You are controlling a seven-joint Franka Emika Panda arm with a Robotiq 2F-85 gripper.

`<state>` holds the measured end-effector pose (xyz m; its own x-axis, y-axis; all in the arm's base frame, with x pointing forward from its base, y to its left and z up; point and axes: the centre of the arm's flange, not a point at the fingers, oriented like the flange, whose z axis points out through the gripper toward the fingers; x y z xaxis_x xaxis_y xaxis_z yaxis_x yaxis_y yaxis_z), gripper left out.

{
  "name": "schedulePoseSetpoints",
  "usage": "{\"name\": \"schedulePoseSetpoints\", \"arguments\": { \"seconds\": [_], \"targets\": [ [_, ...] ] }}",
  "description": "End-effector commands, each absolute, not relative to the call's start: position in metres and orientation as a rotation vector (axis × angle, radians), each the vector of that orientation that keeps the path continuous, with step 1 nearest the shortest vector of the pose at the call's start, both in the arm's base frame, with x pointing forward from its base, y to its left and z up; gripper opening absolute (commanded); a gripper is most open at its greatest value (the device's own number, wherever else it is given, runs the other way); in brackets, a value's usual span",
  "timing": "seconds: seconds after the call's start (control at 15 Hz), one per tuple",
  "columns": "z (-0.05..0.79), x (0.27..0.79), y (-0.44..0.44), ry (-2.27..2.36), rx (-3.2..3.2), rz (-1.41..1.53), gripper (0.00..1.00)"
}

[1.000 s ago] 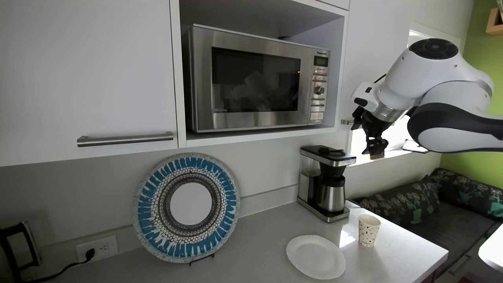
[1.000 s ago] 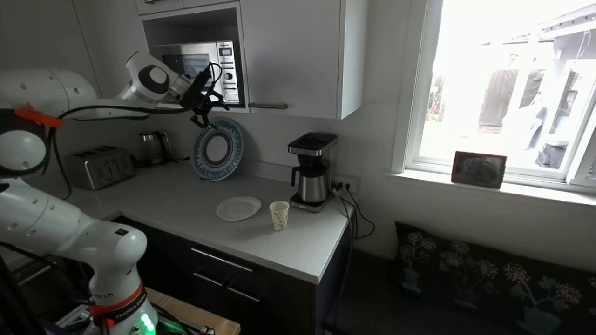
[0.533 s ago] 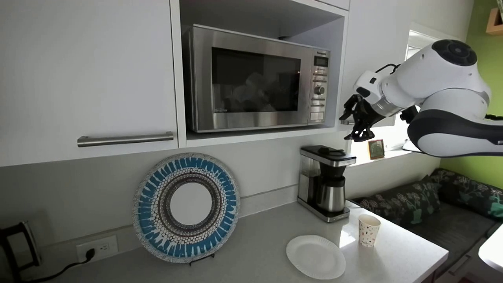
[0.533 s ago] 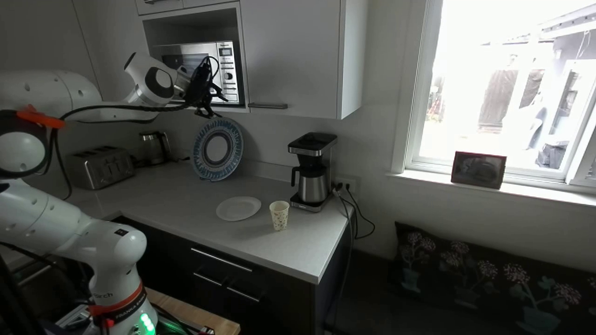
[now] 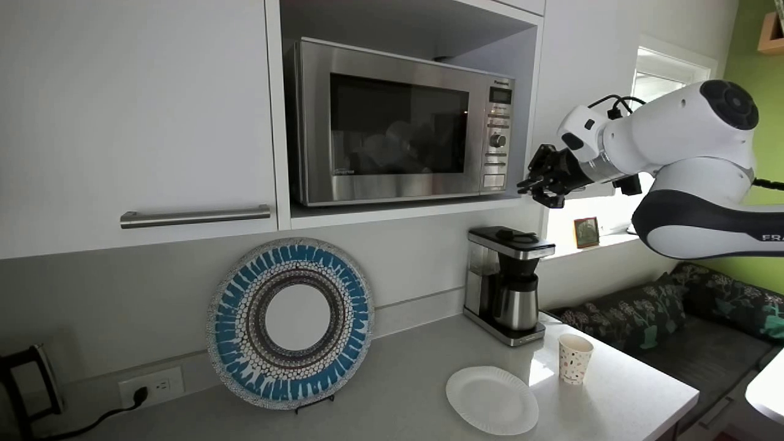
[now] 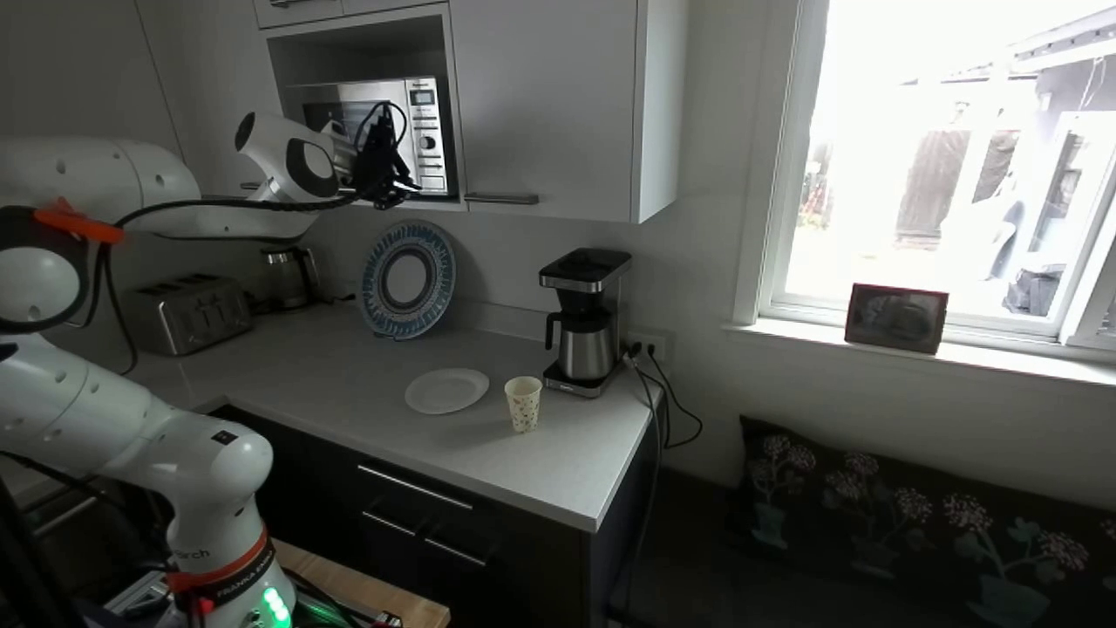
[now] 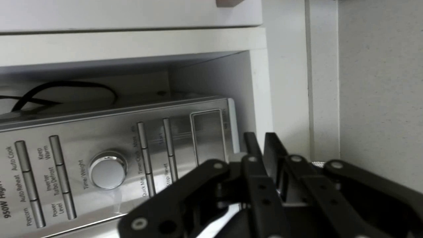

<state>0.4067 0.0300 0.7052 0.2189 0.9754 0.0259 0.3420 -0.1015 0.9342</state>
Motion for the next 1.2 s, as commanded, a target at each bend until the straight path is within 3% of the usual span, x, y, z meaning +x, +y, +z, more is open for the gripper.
{"name": "schedulePoseSetpoints", "arguments": {
  "seconds": [0.0,1.13],
  "targets": [
    [0.698,0.411,0.027,1.218,1.591,0.922,0.0],
    [0.702,0.436,0.047,1.312,1.467,1.081,0.0]
  ]
}}
